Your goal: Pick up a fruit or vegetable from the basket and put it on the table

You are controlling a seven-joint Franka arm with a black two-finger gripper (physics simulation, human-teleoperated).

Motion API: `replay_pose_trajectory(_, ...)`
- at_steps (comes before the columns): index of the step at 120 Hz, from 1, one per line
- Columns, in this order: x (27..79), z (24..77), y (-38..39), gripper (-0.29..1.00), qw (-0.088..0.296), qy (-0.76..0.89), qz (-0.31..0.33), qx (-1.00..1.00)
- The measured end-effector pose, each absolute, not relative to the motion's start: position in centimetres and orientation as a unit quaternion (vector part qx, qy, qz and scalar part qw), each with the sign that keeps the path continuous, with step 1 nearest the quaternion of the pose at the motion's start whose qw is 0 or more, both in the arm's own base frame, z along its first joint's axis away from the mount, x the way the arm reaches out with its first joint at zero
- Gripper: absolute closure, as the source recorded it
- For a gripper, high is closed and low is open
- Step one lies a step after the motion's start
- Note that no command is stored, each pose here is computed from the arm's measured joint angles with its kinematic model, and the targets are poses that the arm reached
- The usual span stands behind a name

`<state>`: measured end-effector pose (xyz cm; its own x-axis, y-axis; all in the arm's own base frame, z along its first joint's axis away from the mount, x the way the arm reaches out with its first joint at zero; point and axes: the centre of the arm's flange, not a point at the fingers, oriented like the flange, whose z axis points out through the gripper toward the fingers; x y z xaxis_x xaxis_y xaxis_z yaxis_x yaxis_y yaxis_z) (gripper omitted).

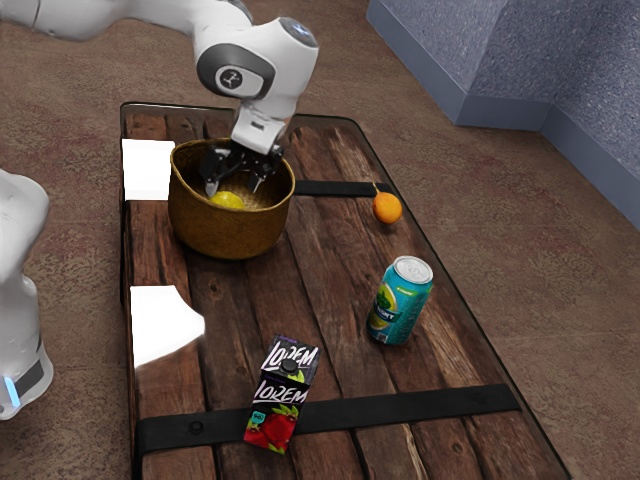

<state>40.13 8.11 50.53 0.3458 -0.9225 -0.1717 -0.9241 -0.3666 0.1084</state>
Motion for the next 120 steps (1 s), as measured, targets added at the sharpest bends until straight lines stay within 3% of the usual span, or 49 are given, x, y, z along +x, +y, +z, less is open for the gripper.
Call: replay_pose_trajectory(120,41.9,43.4,10.4,0.00,-0.006,0.586,0.072,-0.807)
